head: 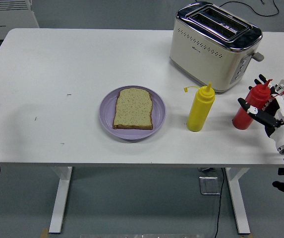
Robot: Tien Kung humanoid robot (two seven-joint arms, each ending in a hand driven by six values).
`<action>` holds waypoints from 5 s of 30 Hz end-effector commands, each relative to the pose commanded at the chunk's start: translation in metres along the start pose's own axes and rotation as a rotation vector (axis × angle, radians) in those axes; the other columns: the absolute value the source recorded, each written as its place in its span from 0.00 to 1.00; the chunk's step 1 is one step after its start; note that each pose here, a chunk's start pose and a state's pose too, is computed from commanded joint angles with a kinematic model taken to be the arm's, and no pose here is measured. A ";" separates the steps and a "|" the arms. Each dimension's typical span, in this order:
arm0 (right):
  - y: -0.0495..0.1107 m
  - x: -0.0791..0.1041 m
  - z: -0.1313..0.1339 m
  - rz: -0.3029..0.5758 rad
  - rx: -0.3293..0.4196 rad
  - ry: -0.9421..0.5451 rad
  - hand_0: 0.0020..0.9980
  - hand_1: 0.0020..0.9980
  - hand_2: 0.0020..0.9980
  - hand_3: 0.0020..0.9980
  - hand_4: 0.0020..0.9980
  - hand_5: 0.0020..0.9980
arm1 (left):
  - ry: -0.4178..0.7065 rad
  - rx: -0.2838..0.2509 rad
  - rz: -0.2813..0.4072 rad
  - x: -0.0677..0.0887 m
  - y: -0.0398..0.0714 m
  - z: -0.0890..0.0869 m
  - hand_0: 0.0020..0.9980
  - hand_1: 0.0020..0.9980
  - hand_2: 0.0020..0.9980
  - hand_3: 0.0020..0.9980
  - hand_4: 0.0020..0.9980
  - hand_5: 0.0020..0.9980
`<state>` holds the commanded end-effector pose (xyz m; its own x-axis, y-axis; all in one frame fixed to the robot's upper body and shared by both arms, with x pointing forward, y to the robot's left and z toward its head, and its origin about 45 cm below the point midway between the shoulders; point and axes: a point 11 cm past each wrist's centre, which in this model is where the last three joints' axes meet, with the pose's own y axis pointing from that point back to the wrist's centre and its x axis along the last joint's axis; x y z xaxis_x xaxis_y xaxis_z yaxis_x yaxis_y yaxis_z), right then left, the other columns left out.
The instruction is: Pick up the cup,pour liquid into bread,place the cup on the desk
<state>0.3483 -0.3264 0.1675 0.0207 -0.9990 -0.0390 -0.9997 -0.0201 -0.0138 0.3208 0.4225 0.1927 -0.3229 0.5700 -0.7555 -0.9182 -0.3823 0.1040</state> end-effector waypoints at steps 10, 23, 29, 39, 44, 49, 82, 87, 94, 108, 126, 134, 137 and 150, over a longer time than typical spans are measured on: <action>-0.006 -0.004 0.006 0.090 -0.030 -0.048 0.68 0.62 0.57 0.71 0.87 0.17 | 0.001 0.000 0.002 0.001 0.000 0.000 0.78 0.73 0.73 0.66 0.52 0.94; -0.012 -0.012 0.006 0.169 -0.036 -0.155 0.24 0.28 0.37 0.45 0.85 0.17 | 0.006 -0.010 0.005 0.001 0.000 0.004 0.78 0.73 0.73 0.66 0.52 0.94; -0.013 -0.012 0.009 0.202 -0.048 -0.214 0.17 0.22 0.33 0.39 0.83 0.17 | 0.007 -0.013 0.006 0.002 -0.001 0.005 0.78 0.73 0.73 0.66 0.52 0.94; -0.014 -0.010 0.003 0.224 -0.036 -0.306 0.12 0.16 0.32 0.38 0.79 0.18 | 0.008 -0.016 0.006 0.002 -0.001 0.006 0.78 0.73 0.73 0.66 0.52 0.94; -0.017 -0.008 -0.007 0.229 -0.008 -0.326 0.05 0.12 0.28 0.36 0.79 0.20 | 0.008 -0.016 0.006 0.002 -0.001 0.006 0.78 0.73 0.73 0.66 0.52 0.94; -0.021 -0.004 -0.025 0.223 0.035 -0.338 0.05 0.12 0.28 0.36 0.79 0.20 | 0.008 -0.017 0.006 0.002 -0.001 0.006 0.78 0.73 0.73 0.66 0.52 0.94; -0.104 -0.137 -0.218 -0.169 0.371 0.673 0.02 0.07 0.24 0.35 0.74 0.28 | 0.007 -0.025 0.016 0.006 0.000 0.009 0.78 0.73 0.73 0.66 0.52 0.94; -0.120 -0.164 -0.209 -0.248 0.297 1.028 0.04 0.08 0.25 0.36 0.73 0.29 | 0.006 -0.024 0.019 0.007 0.001 0.008 0.78 0.73 0.73 0.66 0.52 0.94; -0.119 -0.201 -0.190 -0.358 0.305 1.493 0.06 0.09 0.27 0.39 0.66 0.27 | 0.004 -0.022 0.024 0.009 0.002 0.008 0.78 0.73 0.73 0.66 0.52 0.94; -0.123 -0.196 -0.207 -0.215 0.364 1.851 0.06 0.09 0.28 0.38 0.65 0.28 | 0.008 -0.031 0.025 0.009 0.001 0.011 0.78 0.73 0.73 0.66 0.52 0.94; -0.121 -0.191 -0.225 -0.142 0.389 1.765 0.07 0.11 0.28 0.40 0.60 0.24 | 0.010 -0.035 0.025 0.009 0.001 0.012 0.78 0.73 0.73 0.66 0.52 0.94; -0.113 -0.214 -0.195 -0.264 0.405 1.871 0.08 0.11 0.29 0.40 0.59 0.25 | 0.010 -0.032 0.018 0.007 0.000 0.011 0.78 0.73 0.73 0.66 0.52 0.94; -0.107 -0.219 -0.168 -0.333 0.384 1.916 0.08 0.11 0.29 0.40 0.59 0.25 | 0.011 -0.033 0.015 0.006 0.000 0.011 0.78 0.73 0.73 0.66 0.52 0.94; -0.114 -0.182 -0.247 -0.030 0.470 1.607 0.08 0.11 0.29 0.40 0.59 0.24 | 0.011 -0.035 0.023 0.008 0.001 0.012 0.78 0.73 0.73 0.66 0.52 0.94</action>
<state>0.4553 -0.1525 0.4228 -0.2921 -0.0265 0.9560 -0.9026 -0.3229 -0.2847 0.3149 0.4356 0.1944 -0.3408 0.5533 -0.7600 -0.9021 -0.4201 0.0987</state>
